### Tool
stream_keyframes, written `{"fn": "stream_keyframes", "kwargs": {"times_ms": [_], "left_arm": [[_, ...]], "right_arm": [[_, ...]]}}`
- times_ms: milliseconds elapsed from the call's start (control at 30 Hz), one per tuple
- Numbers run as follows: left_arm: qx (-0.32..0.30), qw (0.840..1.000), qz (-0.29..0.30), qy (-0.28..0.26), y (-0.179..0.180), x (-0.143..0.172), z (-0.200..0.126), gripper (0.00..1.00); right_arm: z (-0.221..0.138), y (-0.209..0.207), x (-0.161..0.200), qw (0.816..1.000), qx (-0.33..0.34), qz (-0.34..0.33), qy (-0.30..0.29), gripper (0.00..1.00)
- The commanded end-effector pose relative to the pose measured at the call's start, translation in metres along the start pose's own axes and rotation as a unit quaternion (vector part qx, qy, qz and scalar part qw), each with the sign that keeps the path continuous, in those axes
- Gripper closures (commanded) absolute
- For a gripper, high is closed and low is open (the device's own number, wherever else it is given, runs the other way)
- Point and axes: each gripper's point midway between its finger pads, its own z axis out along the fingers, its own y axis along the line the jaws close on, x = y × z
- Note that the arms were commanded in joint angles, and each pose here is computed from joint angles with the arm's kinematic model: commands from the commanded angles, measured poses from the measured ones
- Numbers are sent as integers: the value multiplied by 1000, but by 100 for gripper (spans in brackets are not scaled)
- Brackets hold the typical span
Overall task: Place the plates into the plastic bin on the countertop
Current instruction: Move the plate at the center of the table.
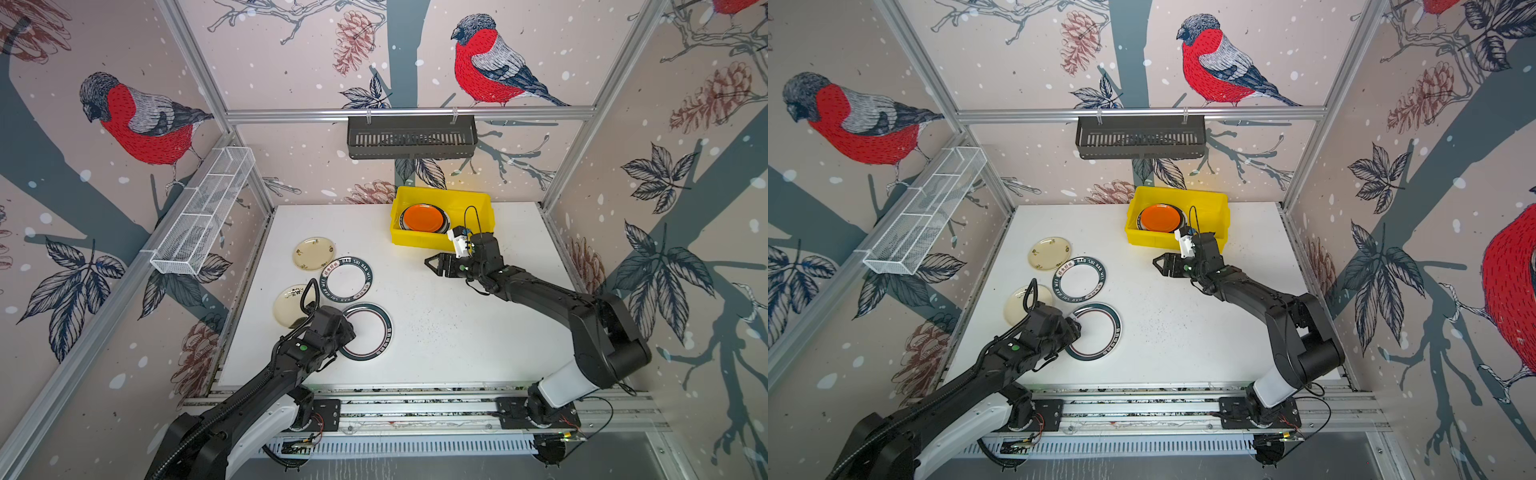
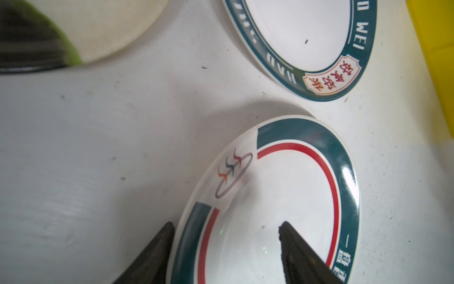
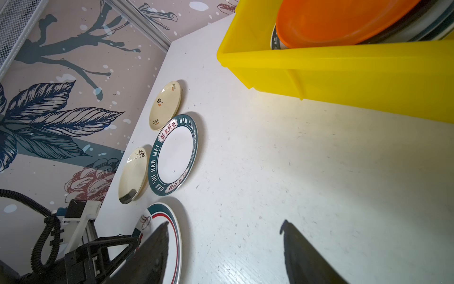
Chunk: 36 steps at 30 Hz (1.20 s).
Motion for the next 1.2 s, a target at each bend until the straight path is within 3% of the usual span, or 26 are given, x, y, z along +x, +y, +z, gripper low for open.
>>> {"fn": "stream_keyframes", "kwargs": {"times_ms": [0,133,233,767,1167], "left_arm": [[15,1000,-1,9,-3,5,2,36],[26,1000,7,1,-6,3,3,44],[33,999,14,8,-7,6,5,59],[49,997,59,20,-24,5,13,70],[71,994,67,40,-36,10,23,70]], "right_arm": [[0,16,-5,1000,-22,-13,-11,27],[9,21,0,999,-33,-11,2,28],[16,25,8,999,-38,-10,14,30],[61,33,110,991,-39,1,131,36],[69,25,130,989,-20,12,149,36]]}}
